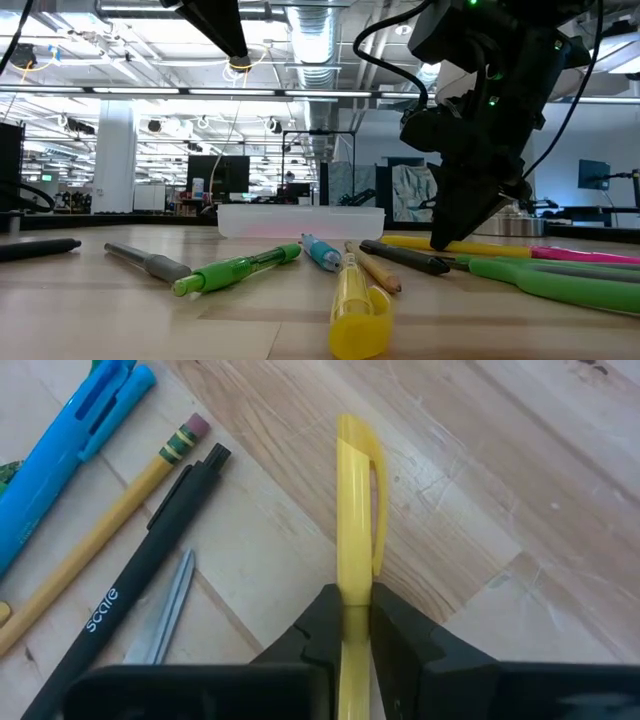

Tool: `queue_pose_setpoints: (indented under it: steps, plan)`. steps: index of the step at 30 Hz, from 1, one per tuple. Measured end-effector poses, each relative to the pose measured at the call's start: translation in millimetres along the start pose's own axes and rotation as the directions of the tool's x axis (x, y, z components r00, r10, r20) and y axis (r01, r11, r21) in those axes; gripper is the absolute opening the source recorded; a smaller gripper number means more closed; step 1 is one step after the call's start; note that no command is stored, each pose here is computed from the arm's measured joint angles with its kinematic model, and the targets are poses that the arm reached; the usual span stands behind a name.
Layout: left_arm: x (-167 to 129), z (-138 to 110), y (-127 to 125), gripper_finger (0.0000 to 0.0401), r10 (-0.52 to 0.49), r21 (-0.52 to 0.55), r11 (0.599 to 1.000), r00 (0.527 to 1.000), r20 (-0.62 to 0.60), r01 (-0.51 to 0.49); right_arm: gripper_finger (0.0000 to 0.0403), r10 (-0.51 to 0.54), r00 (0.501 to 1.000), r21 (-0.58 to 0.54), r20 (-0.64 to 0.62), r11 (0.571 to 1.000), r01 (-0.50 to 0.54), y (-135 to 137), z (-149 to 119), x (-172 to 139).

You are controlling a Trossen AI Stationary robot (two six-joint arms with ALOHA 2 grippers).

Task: Pick & place school supplies into a supply box
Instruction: Put the yellow pen into the supply box

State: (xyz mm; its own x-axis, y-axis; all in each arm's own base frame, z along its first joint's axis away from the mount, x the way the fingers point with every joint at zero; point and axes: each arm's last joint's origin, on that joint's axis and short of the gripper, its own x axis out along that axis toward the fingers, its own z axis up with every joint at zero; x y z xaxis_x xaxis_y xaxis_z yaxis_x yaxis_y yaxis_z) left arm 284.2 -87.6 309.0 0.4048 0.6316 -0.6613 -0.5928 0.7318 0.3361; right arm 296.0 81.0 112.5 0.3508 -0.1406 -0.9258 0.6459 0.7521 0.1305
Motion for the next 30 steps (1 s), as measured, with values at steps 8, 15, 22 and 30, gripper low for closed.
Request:
queue_pose_setpoints:
  steps: [8, 15, 22, 30]
  plan:
    - [0, 0, 0, 0.0139, -0.001, -0.001, 1.0, 1.0, -0.001, 0.001, 0.0021, 0.009, 1.0, -0.003, 0.0, 1.0, -0.009, 1, -1, -2]
    - [0, 0, 0, 0.0139, -0.002, -0.005, 1.0, 1.0, -0.001, 0.002, 0.0021, 0.034, 0.999, -0.015, 0.001, 0.999, -0.034, -1, 2, -14]
    - [0, 0, 0, 0.0139, -0.003, -0.006, 1.0, 1.0, -0.002, 0.003, 0.0016, 0.067, 0.997, -0.029, 0.023, 0.997, -0.066, -2, 6, -29]
    - [0, 0, 0, 0.0139, -0.003, -0.006, 1.0, 1.0, -0.003, 0.003, 0.0017, 0.13, 0.988, -0.087, 0.084, 0.989, -0.123, -2, 13, -52]
